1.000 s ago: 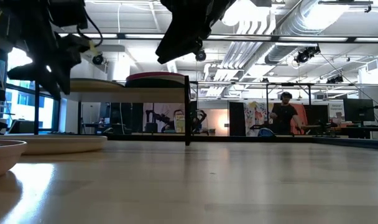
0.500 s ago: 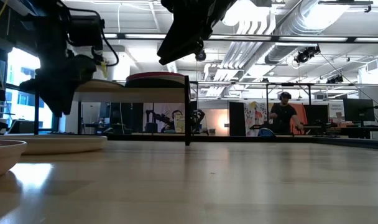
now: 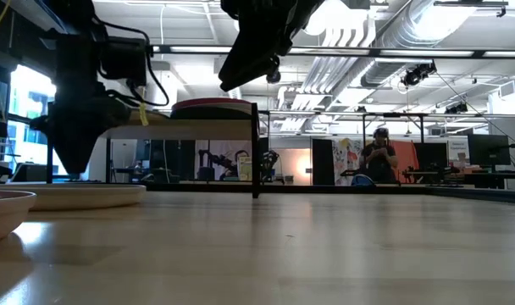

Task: Place and stack plates onto a shelf
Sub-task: Stack the white plate on the light blue plate on the shelf

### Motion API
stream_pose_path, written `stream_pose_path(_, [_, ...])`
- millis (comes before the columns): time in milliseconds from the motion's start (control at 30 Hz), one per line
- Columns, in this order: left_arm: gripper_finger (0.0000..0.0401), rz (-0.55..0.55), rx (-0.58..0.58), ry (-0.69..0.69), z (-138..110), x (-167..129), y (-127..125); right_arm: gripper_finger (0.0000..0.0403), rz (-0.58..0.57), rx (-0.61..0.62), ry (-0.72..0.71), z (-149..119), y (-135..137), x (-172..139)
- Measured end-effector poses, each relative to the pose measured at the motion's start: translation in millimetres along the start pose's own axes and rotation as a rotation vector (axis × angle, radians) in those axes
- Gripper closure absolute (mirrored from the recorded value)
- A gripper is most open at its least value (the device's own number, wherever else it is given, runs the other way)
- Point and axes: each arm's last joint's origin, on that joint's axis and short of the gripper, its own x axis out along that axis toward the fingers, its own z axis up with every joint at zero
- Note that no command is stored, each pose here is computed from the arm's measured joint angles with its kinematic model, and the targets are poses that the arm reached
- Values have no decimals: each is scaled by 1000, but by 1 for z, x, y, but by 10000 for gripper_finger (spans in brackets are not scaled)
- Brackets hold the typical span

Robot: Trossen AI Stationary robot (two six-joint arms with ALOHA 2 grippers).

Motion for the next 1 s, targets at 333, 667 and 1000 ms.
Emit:
stream_pose_path(333, [296,60,28,66,0,14,-6,274,0,0,0,0,0,0])
stream_pose_path(667, [296,105,7,99,2,23,-8,274,-1,0,11,-1,0,0])
stream_pose_path(1000, [296,92,-12,84,-2,19,-10,274,-1,0,11,-1,0,0])
